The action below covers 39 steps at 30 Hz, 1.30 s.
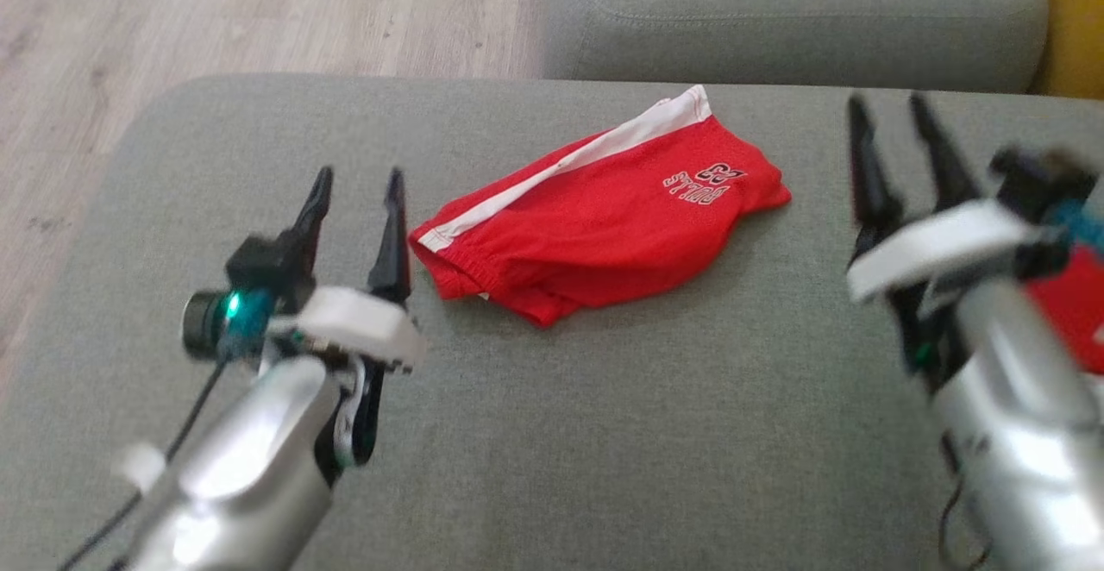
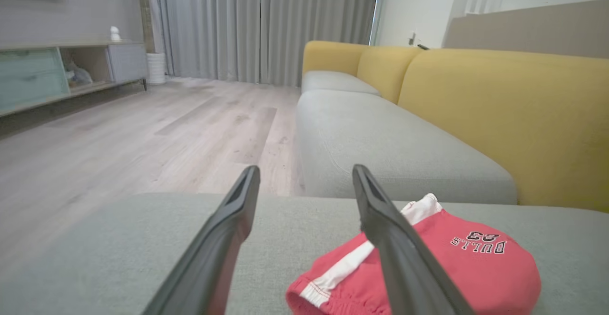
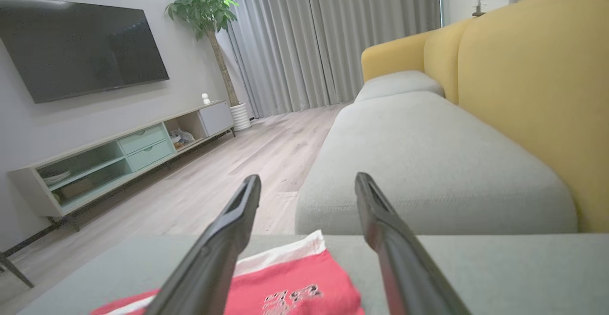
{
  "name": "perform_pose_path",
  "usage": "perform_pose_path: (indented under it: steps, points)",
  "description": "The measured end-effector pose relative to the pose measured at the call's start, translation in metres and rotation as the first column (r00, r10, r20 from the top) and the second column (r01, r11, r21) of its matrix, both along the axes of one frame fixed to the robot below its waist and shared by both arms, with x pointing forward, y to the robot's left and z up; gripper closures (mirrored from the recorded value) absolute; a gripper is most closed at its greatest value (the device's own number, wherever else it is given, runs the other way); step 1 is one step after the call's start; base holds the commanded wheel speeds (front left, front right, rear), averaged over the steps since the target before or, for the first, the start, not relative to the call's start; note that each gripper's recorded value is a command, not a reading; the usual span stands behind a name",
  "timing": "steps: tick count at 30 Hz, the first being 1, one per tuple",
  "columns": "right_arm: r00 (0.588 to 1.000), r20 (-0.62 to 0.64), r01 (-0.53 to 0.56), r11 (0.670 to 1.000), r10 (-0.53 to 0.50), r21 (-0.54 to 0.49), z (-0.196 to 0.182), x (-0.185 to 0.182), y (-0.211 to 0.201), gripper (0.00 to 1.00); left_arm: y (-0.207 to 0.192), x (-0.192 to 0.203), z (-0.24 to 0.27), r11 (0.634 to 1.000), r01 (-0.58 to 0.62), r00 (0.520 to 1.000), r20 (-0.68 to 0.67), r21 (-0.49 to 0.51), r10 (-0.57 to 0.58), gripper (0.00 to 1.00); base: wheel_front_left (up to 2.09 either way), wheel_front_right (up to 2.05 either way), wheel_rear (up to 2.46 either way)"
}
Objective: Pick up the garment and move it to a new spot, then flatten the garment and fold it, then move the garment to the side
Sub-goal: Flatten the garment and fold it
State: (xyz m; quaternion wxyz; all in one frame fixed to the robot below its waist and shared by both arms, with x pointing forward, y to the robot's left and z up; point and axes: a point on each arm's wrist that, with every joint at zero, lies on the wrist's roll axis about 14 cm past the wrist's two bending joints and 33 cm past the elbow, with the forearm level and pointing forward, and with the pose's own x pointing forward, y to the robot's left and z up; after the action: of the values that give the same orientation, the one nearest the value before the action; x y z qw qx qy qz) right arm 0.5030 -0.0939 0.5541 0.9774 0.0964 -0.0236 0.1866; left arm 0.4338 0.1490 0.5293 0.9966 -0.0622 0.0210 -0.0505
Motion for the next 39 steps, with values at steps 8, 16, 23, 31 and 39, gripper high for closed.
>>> perform_pose_path:
  steps: [8,16,23,31,39]
  points:
    - [0.994,-0.102,0.052,0.994,-0.042,0.095,-0.06,-0.067,0.01,0.0,0.013,-0.046,-0.034,0.992,-0.124,0.992,-0.02,-0.034,0.123,0.0,0.0,0.0,0.0]
    - [0.99,-0.134,0.043,0.998,-0.037,0.043,-0.076,-0.062,0.014,0.0,0.014,-0.047,-0.054,0.991,-0.128,0.991,-0.05,-0.035,0.126,0.0,0.0,0.0,0.0]
    - [0.954,-0.292,0.048,0.997,-0.063,-0.058,-0.103,0.012,0.013,0.0,0.009,-0.016,-0.064,0.992,-0.108,0.993,-0.062,-0.058,0.105,0.0,0.0,0.0,0.0]
    - [0.867,-0.495,-0.025,0.989,-0.052,-0.149,-0.157,0.058,0.029,0.0,0.023,-0.008,-0.079,0.989,-0.14,0.986,-0.098,-0.045,0.135,0.0,0.0,0.0,0.0]
    - [0.801,-0.597,-0.13,0.962,-0.041,-0.241,-0.196,0.07,0.041,0.0,0.048,-0.011,-0.093,0.981,-0.196,0.972,-0.135,-0.007,0.194,0.0,0.0,0.0,0.0]
